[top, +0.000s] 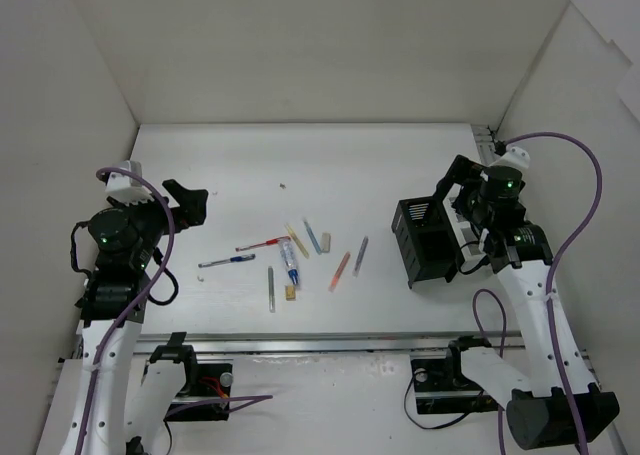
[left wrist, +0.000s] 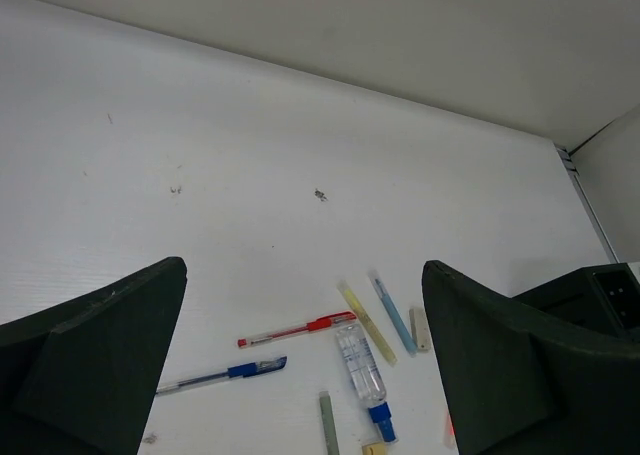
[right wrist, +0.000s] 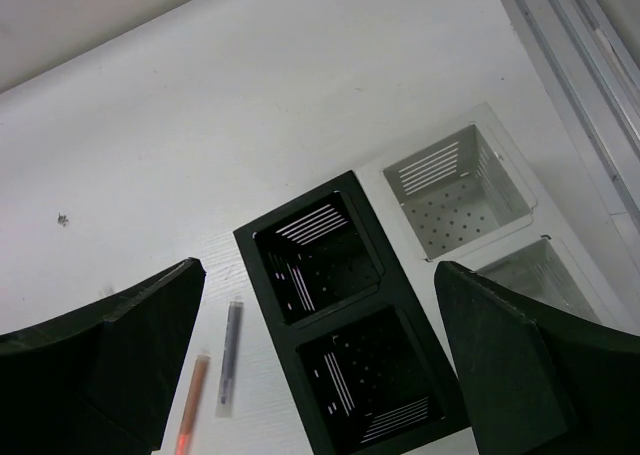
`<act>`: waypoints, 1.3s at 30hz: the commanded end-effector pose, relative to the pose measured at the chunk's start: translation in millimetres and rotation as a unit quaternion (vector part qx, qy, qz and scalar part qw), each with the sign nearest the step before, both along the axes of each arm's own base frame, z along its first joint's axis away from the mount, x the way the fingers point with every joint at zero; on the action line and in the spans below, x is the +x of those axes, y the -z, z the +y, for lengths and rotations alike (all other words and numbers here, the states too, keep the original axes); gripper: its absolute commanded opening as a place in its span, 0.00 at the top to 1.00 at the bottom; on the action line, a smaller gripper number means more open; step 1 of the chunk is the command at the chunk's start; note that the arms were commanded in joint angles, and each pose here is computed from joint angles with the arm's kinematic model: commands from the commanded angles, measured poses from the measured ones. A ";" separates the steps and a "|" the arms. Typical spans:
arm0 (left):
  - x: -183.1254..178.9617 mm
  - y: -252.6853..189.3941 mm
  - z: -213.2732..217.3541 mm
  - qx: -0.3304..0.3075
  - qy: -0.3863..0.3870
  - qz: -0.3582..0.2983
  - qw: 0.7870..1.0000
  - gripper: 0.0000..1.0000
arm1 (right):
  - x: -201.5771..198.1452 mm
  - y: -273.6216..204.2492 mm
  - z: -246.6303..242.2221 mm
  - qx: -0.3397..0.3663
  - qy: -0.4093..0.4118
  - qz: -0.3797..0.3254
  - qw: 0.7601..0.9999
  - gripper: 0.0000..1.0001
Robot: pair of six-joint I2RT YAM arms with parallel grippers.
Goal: Sort the stationery into containers
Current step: Pick up the pen from the center of the board.
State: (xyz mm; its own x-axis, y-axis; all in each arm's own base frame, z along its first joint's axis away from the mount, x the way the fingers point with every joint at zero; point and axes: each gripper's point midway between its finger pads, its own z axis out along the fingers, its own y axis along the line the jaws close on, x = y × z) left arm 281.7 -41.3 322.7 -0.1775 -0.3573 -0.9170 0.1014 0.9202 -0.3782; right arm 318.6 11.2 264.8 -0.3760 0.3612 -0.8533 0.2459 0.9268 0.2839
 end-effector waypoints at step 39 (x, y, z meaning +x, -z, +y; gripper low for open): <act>-9.8 19.9 -5.6 0.049 0.030 -0.019 0.998 0.00 | -22.8 125.9 188.6 -0.455 -0.829 0.083 0.315 0.04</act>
State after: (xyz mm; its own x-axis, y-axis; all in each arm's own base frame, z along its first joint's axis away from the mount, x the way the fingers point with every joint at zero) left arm 269.9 -49.4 288.9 -0.2295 -0.2849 -0.9307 0.1530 0.9338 -0.3235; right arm 316.0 201.0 155.9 0.4691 -0.8551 -0.2208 -0.8634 -0.3915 -0.3183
